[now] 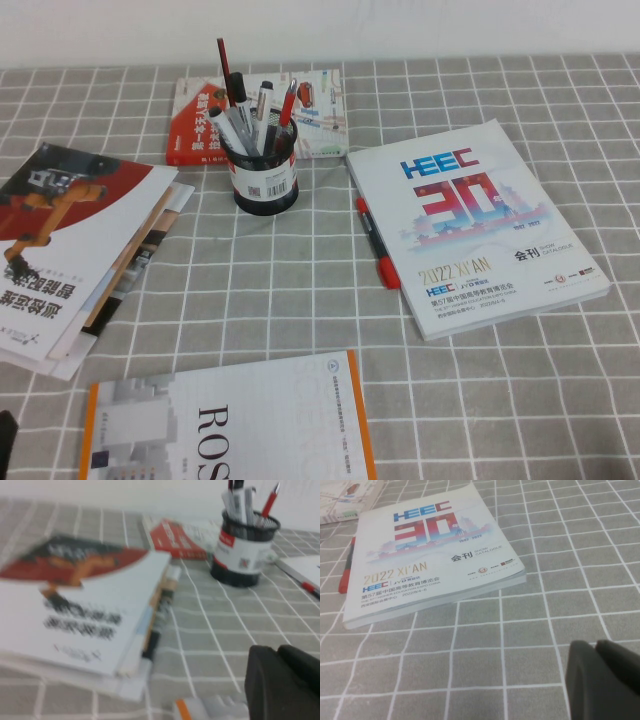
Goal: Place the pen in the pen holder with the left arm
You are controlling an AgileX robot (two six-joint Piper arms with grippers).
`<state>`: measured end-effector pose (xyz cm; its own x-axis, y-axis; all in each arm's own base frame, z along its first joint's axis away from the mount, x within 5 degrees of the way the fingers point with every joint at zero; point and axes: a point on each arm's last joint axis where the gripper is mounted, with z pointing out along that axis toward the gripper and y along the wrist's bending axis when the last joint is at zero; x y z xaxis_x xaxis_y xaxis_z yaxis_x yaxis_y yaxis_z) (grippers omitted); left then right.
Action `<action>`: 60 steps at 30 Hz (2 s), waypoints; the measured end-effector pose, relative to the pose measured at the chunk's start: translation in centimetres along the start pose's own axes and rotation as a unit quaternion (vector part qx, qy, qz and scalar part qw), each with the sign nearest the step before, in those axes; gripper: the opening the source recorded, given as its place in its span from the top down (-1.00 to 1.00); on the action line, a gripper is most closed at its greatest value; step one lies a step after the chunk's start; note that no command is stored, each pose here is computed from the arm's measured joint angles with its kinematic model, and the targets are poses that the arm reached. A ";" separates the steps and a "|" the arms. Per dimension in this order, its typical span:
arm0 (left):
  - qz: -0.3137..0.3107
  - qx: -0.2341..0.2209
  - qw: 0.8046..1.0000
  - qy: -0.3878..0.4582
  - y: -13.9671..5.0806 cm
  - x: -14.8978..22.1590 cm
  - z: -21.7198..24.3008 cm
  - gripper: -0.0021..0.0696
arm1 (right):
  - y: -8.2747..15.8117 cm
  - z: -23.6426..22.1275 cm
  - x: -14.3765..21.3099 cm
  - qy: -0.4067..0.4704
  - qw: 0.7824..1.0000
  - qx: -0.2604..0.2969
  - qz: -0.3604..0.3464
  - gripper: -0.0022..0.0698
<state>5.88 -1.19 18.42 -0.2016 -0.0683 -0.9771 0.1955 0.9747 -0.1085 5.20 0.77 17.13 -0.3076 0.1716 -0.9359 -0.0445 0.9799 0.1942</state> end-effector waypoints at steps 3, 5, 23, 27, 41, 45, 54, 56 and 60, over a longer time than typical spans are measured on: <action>0.028 -0.012 0.999 -0.025 0.0 -0.2 -0.4 0.94 | 0.0 0.0 0.0 0.000 1.000 0.000 0.000 0.98; 0.048 -0.021 0.998 -0.029 0.1 -0.3 -0.4 0.94 | 0.0 0.0 0.0 0.000 1.000 0.000 0.000 0.98; 0.062 -0.039 0.995 0.060 0.4 1.4 -0.5 0.94 | 0.0 0.0 0.0 0.000 1.000 0.000 0.000 0.98; 0.061 -0.040 0.996 0.060 0.4 1.4 -0.5 0.94 | 0.0 0.0 0.0 0.000 1.000 0.000 0.000 0.98; 0.059 -0.040 0.996 0.060 0.4 1.4 -0.5 0.94 | 0.0 0.0 0.0 0.000 1.000 0.000 0.000 0.98; 0.059 -0.040 0.996 0.061 0.4 1.4 -0.5 0.94 | 0.0 0.0 0.0 0.000 1.000 0.000 0.000 0.98; 0.059 -0.040 0.996 0.060 0.4 1.4 -0.5 0.94 | 0.0 0.0 0.0 0.000 1.000 0.000 0.000 0.98; 0.059 -0.040 0.996 0.060 0.4 1.4 -0.5 0.94 | 0.0 0.0 0.0 0.000 1.000 0.000 0.000 0.98; 0.059 -0.040 0.996 0.061 0.4 1.4 -0.5 0.94 | 0.0 0.0 0.0 0.000 1.000 0.000 0.000 0.98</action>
<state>5.18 -0.81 17.08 -0.2975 0.0701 -0.9521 0.1483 0.9886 0.0264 5.20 0.77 17.13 -0.3076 0.1716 -0.9359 -0.0445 0.9799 0.1942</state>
